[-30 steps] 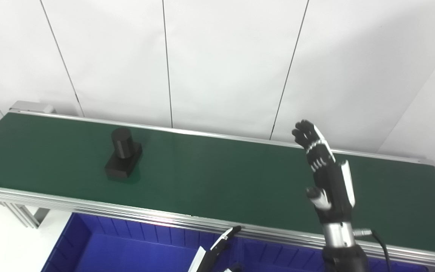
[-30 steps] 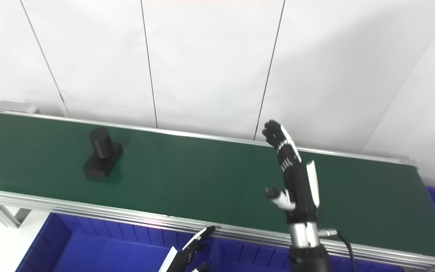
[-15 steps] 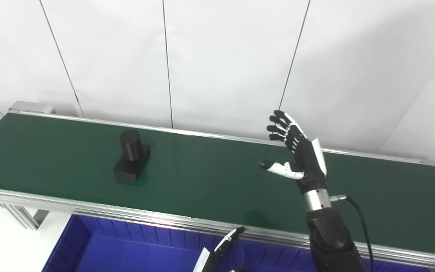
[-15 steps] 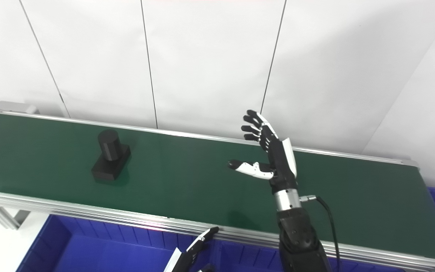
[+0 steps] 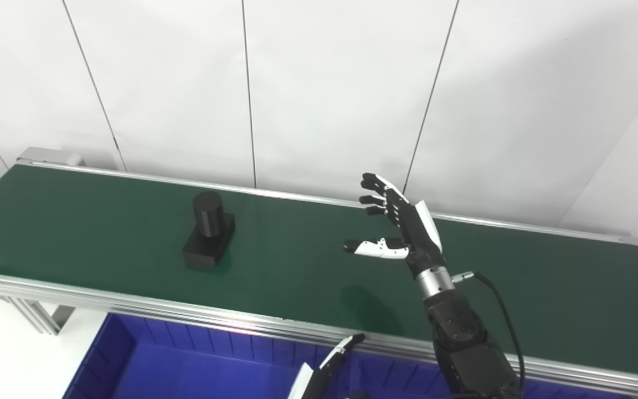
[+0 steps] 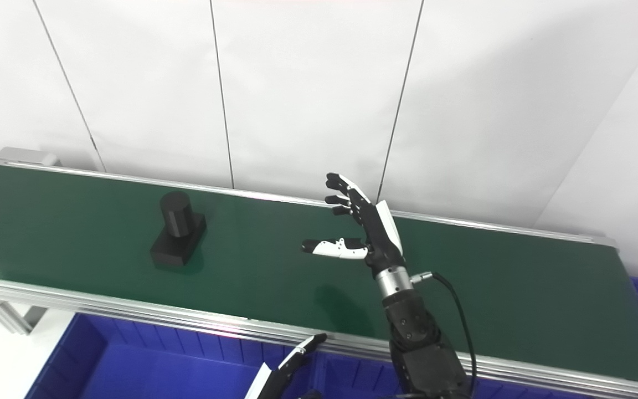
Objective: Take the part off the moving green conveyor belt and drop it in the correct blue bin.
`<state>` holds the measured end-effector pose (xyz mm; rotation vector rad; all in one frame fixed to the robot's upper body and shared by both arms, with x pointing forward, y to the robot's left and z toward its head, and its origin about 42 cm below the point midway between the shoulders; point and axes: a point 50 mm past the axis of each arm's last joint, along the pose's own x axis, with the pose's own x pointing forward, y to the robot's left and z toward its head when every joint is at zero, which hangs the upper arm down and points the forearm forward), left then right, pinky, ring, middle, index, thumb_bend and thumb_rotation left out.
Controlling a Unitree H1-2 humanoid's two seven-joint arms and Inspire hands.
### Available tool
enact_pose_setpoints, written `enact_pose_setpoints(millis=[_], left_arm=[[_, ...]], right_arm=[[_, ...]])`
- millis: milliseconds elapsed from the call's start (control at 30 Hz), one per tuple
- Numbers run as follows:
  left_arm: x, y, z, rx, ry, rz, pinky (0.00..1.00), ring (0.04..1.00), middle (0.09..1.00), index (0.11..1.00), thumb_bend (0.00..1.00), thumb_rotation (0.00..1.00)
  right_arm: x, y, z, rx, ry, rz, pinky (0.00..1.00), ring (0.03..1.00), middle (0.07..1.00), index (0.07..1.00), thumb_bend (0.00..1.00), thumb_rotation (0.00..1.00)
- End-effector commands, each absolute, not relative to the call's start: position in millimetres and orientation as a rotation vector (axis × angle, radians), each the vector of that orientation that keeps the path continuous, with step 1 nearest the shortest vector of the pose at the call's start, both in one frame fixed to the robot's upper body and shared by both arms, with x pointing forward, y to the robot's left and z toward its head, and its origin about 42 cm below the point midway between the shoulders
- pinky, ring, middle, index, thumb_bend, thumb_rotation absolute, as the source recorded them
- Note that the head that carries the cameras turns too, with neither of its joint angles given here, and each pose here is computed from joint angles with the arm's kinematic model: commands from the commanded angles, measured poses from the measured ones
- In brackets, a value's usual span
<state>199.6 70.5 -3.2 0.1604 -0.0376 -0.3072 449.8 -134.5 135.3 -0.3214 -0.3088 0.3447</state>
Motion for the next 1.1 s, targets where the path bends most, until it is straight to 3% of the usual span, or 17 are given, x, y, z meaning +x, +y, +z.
enact_pose_setpoints(millis=[0,567,1067], left_arm=[[203,49,14,0.104,-0.112,-0.321,0.89,0.941,0.943,0.899,0.81,0.94],[197,55,14,0.097,-0.110,-0.332,0.90,0.943,0.945,0.900,0.80,0.94],[190,64,15,0.095,-0.109,-0.336,0.92,0.951,0.950,0.907,0.77,0.94]], right_arm=[[461,-123,164,-0.308,-0.406,0.348,0.70,0.777,0.870,0.880,1.00,0.40],[454,-130,159,-0.311,-0.408,0.346,0.72,0.789,0.883,0.883,1.00,0.39],[451,-157,133,-0.314,-0.321,0.280,0.73,0.806,0.899,0.905,0.97,0.40]])
